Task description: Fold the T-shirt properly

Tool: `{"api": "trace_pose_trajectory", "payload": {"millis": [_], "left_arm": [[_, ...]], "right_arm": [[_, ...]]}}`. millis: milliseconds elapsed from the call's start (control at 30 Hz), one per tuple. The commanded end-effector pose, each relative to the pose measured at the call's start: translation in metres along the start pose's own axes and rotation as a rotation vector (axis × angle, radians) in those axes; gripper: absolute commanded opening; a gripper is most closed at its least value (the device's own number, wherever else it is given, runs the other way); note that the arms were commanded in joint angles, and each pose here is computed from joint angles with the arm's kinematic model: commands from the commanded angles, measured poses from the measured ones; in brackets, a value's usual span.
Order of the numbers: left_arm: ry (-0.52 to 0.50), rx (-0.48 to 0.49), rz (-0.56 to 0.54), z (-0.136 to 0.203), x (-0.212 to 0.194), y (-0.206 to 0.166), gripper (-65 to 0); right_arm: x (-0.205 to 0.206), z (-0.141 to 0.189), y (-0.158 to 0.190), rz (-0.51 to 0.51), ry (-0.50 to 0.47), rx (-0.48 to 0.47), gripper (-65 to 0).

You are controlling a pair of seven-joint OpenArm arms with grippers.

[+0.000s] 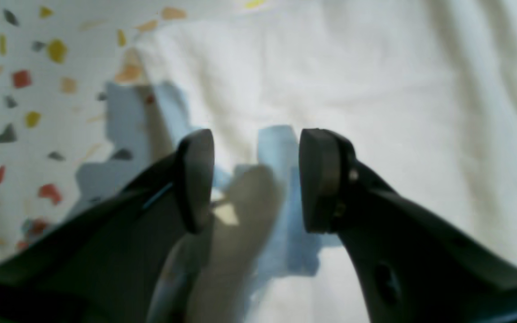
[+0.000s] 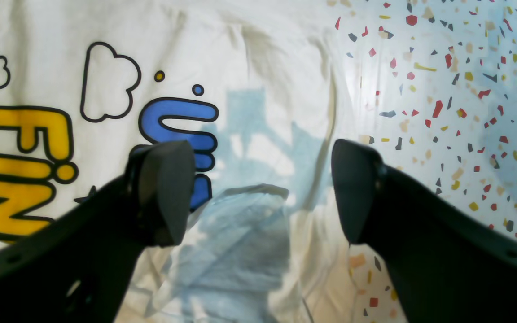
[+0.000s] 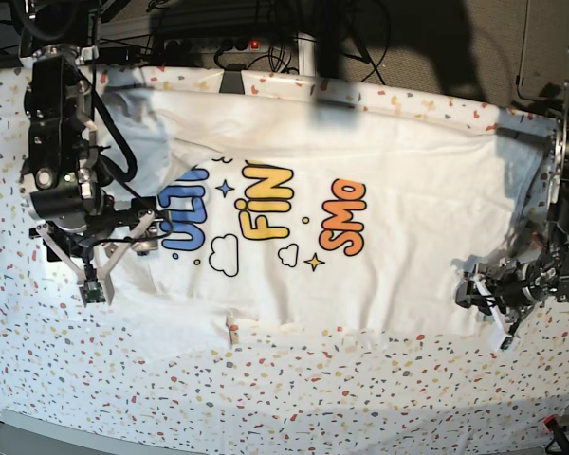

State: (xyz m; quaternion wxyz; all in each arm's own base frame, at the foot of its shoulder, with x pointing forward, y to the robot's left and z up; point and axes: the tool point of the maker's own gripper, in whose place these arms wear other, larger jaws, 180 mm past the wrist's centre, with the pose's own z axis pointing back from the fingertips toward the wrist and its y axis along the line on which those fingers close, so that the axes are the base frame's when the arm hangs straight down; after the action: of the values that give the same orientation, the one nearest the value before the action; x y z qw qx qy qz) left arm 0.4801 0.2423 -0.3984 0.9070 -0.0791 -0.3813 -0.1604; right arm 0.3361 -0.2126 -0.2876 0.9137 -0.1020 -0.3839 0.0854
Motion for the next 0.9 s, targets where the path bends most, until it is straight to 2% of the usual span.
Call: {"api": "trace_pose_trajectory", "payload": {"millis": [0,100,167,233,333,433,567,867], "left_arm": [[-0.043,0.093,-0.004,0.011,0.025,0.028,-35.4],[0.101,0.274,0.086,0.018,-0.003,0.060,-35.4],[0.170,0.272,0.150,0.019,-0.016,0.058,-35.4],[0.207,0.222,0.195,0.018,-0.023,0.047,-35.4],[0.185,0.064,0.218,0.013,-0.017,0.019,-35.4],[0.122,-0.030,0.264,0.009,-0.003,0.001,-35.4],[0.044,-0.042,0.293,0.007,0.012,-0.002,-35.4],[-0.016,-0.049,0.326,0.008,0.025,0.000,-35.4]], "right_arm": [[0.014,0.004,-0.008,0.007,-0.047,-0.022,-18.0],[0.014,0.004,-0.008,0.007,-0.046,-0.022,-18.0],[0.014,0.004,-0.008,0.006,-0.047,-0.021,-18.0],[0.014,0.004,-0.008,0.006,-0.044,-0.021,-18.0],[0.013,0.004,-0.008,0.006,-0.039,-0.021,-18.0],[0.011,0.004,-0.008,0.006,-0.029,-0.022,-18.0],[0.010,0.004,-0.008,0.006,-0.025,-0.021,-18.0],[0.010,0.004,-0.008,0.006,-0.026,-0.021,-18.0]]}}
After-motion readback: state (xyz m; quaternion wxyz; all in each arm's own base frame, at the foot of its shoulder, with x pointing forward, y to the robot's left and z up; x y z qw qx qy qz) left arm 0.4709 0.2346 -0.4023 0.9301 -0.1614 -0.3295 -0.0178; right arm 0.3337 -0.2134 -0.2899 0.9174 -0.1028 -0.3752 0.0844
